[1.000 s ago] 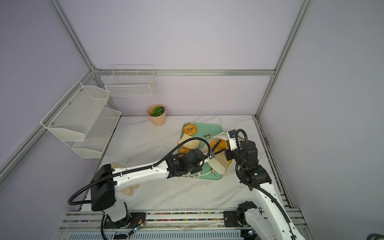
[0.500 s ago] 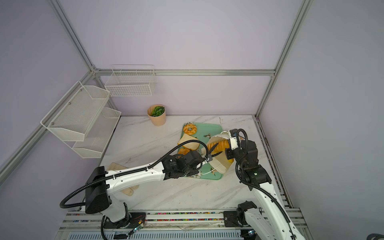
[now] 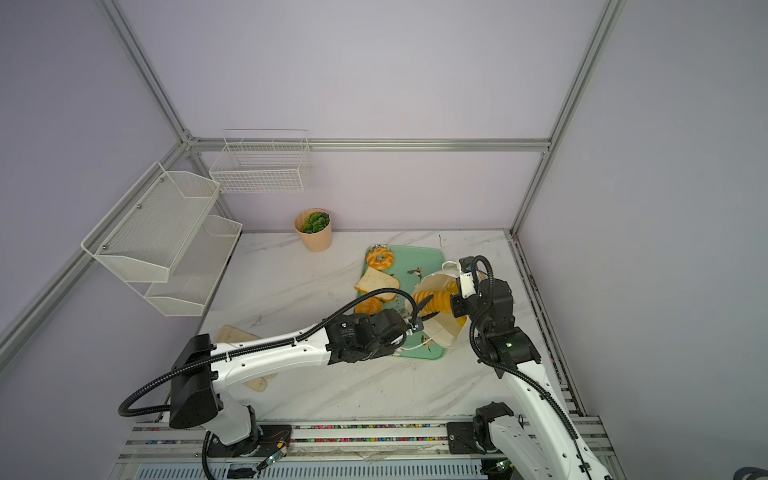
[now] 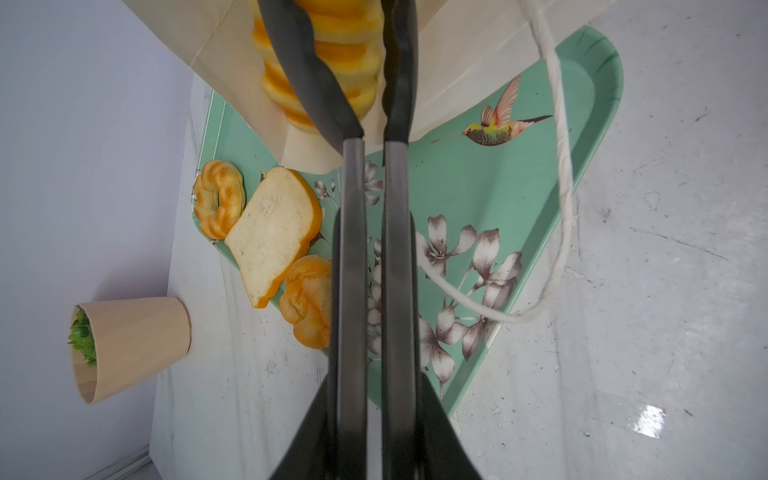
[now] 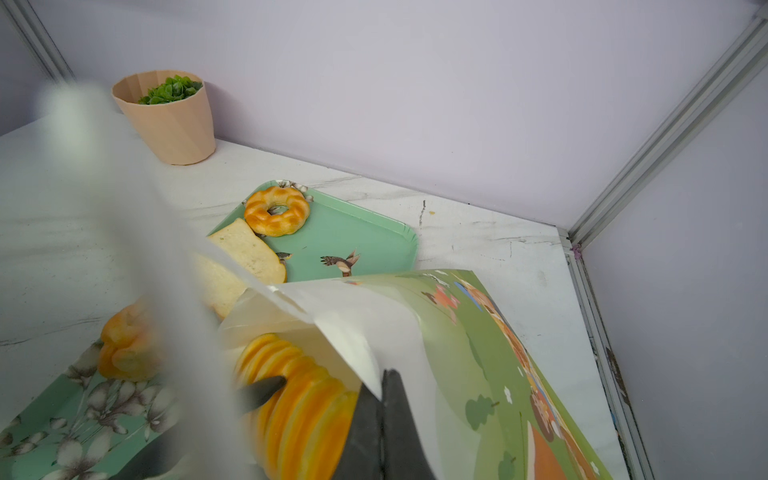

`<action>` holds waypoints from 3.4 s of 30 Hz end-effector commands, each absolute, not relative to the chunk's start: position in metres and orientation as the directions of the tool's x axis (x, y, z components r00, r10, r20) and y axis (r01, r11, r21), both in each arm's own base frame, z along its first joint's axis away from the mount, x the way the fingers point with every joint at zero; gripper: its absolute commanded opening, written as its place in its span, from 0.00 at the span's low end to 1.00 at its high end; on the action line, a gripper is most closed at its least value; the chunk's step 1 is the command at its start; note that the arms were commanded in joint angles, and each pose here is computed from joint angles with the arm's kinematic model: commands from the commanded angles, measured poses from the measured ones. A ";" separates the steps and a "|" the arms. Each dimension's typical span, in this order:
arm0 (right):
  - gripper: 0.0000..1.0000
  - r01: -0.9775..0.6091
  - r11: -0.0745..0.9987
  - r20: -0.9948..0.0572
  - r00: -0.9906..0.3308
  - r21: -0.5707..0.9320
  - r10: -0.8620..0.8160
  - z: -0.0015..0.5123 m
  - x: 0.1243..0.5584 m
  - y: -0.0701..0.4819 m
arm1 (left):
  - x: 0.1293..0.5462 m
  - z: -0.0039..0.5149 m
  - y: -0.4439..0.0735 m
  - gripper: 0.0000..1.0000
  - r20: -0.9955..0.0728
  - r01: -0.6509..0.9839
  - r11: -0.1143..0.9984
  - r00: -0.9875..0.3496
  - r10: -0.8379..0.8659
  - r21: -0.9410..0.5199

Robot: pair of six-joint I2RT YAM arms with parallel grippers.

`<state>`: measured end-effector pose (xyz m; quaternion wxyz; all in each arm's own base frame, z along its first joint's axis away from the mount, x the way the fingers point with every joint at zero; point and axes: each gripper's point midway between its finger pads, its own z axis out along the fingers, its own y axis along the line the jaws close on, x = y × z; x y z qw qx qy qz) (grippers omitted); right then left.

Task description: Take the fake bread out of the paper bag

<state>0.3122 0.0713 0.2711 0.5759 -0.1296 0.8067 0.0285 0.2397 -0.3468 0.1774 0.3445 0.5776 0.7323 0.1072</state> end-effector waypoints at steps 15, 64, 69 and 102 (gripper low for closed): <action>0.00 -0.212 0.973 -0.945 -0.291 -0.086 -0.147 0.276 0.318 0.069 | 0.244 0.272 -0.348 0.00 -0.530 0.682 0.419 -0.053 0.846 0.600; 0.00 -0.123 0.989 -0.948 -0.296 -0.081 -0.115 0.279 0.321 0.055 | 0.214 0.300 -0.259 0.00 -0.633 0.621 0.675 -0.346 0.693 0.400; 0.00 -0.114 0.992 -0.957 -0.277 -0.058 -0.087 0.286 0.315 0.053 | 0.212 0.293 -0.249 0.00 -0.612 0.605 0.735 -0.467 0.639 0.306; 0.00 -0.072 0.996 -0.967 -0.247 -0.047 -0.063 0.294 0.311 0.046 | 0.167 0.199 -0.262 0.00 -0.143 0.689 0.716 -0.702 0.698 0.109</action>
